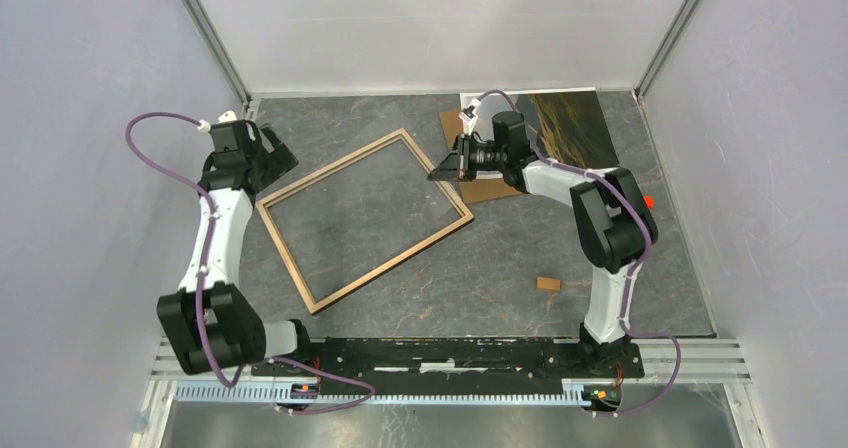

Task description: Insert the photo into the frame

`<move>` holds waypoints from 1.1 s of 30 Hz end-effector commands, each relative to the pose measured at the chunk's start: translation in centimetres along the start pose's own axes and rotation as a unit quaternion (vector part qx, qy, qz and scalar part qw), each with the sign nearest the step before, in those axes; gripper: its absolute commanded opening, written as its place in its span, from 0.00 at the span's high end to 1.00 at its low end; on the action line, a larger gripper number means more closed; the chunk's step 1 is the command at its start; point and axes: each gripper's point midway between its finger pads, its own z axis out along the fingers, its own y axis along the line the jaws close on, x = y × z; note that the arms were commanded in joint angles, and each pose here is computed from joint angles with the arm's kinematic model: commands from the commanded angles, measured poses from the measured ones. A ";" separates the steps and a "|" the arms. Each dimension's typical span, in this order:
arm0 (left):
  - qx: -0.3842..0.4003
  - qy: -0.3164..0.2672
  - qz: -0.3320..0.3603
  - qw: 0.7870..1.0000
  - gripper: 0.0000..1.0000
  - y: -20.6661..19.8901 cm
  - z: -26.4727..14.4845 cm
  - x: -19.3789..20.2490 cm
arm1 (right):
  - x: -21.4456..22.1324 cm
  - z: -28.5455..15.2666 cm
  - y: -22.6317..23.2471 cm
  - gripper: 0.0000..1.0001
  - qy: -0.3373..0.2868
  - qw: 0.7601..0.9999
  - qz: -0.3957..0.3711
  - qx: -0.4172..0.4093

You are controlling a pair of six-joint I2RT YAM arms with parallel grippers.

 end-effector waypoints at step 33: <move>0.170 -0.263 -0.032 0.949 0.00 -5.9 -25.2 -12.7 | -0.5 1.6 17.6 1.00 -0.053 0.973 0.029 -0.222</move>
